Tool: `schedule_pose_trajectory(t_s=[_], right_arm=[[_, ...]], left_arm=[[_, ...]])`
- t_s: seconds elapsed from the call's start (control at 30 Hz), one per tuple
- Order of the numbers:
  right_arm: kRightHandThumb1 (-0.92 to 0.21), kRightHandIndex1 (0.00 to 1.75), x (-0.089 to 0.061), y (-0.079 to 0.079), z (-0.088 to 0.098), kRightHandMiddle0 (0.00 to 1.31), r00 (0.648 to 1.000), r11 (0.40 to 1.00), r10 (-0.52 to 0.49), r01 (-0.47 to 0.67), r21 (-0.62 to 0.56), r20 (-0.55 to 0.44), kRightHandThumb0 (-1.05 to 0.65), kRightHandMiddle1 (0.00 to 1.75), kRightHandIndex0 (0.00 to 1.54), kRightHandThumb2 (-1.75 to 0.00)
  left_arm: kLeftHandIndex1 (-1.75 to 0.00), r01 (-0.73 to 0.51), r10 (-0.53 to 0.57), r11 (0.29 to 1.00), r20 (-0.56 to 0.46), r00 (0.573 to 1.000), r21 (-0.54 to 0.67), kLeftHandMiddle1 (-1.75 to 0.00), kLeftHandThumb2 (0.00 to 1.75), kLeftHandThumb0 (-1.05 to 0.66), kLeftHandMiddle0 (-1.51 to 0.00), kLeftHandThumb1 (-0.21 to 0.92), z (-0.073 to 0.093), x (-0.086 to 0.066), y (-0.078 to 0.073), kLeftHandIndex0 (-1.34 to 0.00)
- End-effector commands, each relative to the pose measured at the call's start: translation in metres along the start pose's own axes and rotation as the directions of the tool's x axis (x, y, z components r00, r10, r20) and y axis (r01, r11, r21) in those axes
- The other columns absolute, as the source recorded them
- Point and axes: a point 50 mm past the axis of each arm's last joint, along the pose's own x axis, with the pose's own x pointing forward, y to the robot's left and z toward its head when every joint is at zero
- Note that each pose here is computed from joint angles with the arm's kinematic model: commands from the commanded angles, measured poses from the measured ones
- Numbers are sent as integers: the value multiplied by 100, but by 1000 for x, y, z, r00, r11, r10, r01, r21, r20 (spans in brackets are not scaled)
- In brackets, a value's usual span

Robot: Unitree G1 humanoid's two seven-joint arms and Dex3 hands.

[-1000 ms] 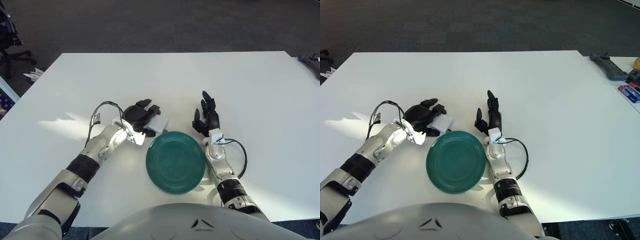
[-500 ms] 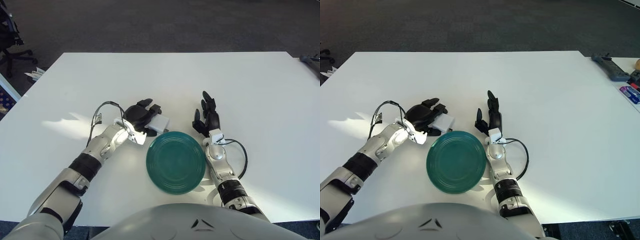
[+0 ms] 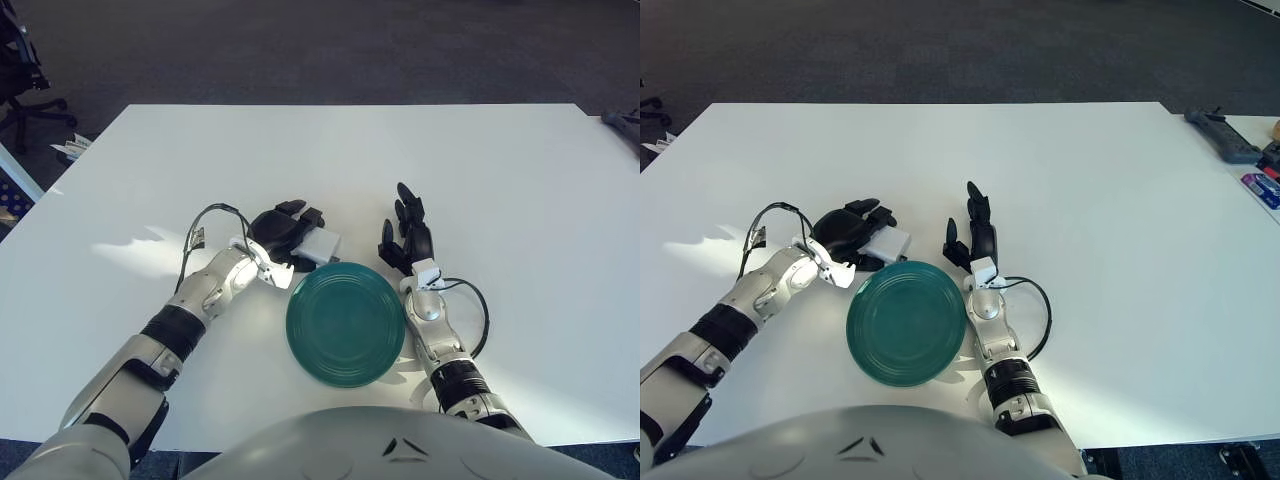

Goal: Put the charger into the plate.

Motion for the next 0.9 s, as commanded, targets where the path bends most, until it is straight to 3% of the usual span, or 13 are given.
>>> schedule_pose_trajectory(t_s=[0.0, 0.07, 0.23, 0.6, 0.87], right_arm=[[-92, 0, -73, -4, -58, 0, 953, 999, -5, -7, -39, -303, -93, 34, 18, -86], [-92, 0, -73, -4, -58, 0, 953, 999, -8, -4, -37, -302, -93, 35, 18, -86], [-92, 0, -74, -4, -58, 0, 953, 1000, -9, 0, -31, -303, -93, 36, 19, -86], [-92, 0, -73, -5, -58, 0, 948, 999, -12, 1, -34, -318, -94, 36, 19, -86], [-92, 0, -73, -6, -59, 0, 947, 999, -27, 15, -40, -320, -94, 35, 18, -86]], left_arm=[[-161, 120, -121, 992, 23, 992, 48, -168, 106, -26, -40, 44, 4, 3, -10, -53], [-169, 128, -129, 991, 24, 991, 47, -171, 130, -11, -51, 29, 4, 4, -11, -57], [-174, 134, -134, 991, 23, 991, 17, -169, 151, -2, -66, 13, 4, 5, -13, -64], [-175, 122, -121, 992, 15, 992, -34, -161, 166, 0, -85, -3, 7, 5, -13, -71], [-175, 147, -147, 988, 17, 989, -55, -164, 173, 0, -91, -8, 10, 6, -11, -72]])
